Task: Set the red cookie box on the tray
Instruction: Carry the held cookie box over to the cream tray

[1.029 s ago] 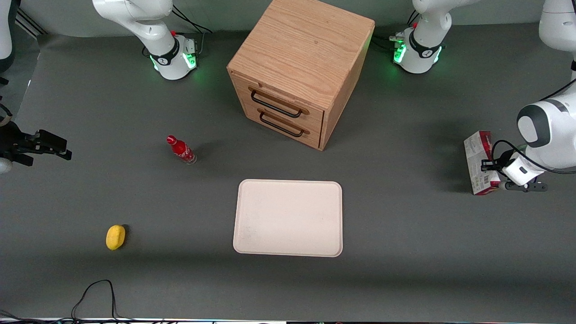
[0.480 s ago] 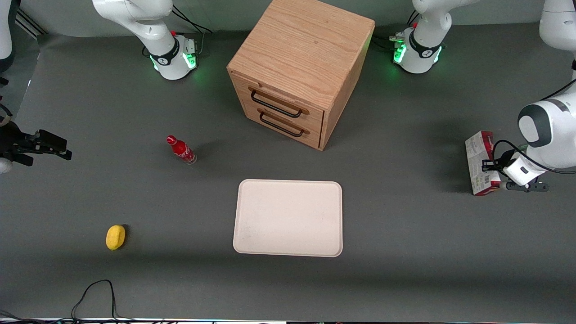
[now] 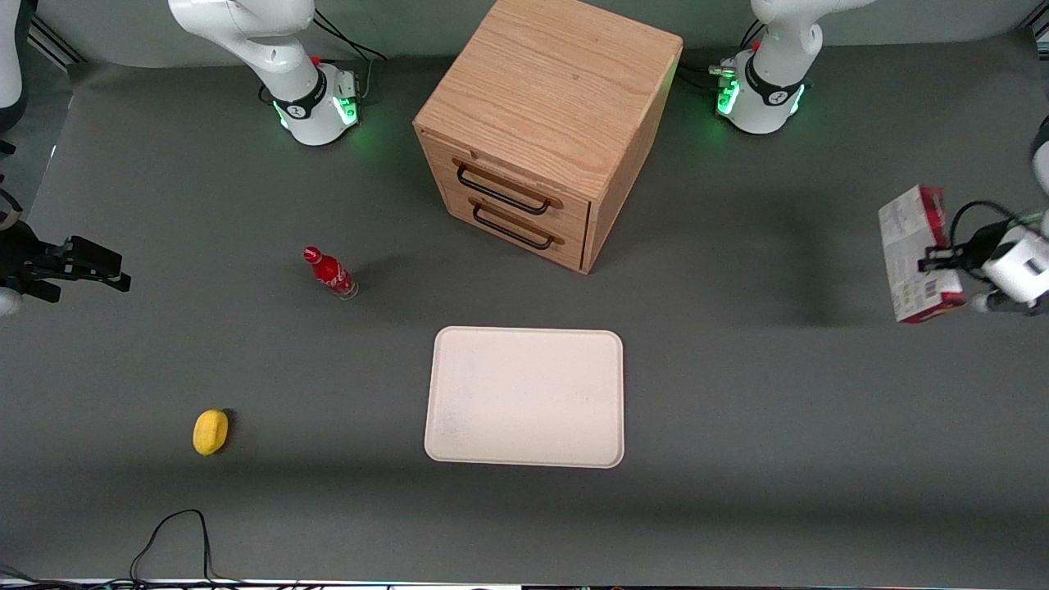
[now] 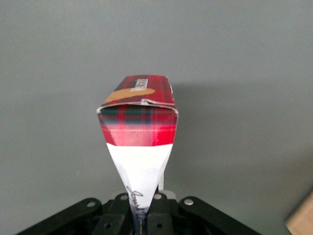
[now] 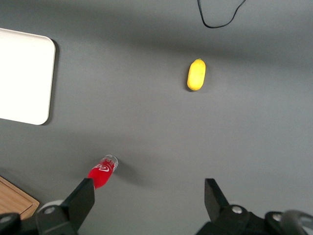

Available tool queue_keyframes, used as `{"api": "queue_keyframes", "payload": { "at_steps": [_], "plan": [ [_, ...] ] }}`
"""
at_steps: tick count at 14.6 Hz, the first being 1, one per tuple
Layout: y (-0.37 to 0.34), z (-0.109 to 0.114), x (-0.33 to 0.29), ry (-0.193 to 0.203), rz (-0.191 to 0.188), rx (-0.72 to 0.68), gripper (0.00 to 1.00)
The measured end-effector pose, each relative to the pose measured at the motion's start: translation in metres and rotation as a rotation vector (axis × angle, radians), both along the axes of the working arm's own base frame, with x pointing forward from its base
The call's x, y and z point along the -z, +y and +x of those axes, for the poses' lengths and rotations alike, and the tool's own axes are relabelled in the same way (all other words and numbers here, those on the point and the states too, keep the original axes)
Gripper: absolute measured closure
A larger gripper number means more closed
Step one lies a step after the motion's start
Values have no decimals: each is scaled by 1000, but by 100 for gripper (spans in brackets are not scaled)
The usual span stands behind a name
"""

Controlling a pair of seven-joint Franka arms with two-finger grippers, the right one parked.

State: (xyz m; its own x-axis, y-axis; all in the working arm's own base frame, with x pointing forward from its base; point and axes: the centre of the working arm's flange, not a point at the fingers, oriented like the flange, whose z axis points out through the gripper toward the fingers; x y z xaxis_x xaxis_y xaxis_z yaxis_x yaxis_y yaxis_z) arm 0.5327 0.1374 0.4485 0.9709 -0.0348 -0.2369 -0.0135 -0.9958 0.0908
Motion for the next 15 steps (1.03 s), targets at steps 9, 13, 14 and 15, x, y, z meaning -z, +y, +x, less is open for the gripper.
{"api": "queue_keyframes", "payload": {
  "at_steps": [9, 13, 14, 15],
  "plan": [
    [-7, 6, -127, 20, -3, 7, 92],
    [-91, 39, -116, 38, 33, -6, 92],
    [-123, 49, -109, 45, 42, -6, 92],
    [-157, 60, -100, 52, 47, -18, 92]
  ]
}}
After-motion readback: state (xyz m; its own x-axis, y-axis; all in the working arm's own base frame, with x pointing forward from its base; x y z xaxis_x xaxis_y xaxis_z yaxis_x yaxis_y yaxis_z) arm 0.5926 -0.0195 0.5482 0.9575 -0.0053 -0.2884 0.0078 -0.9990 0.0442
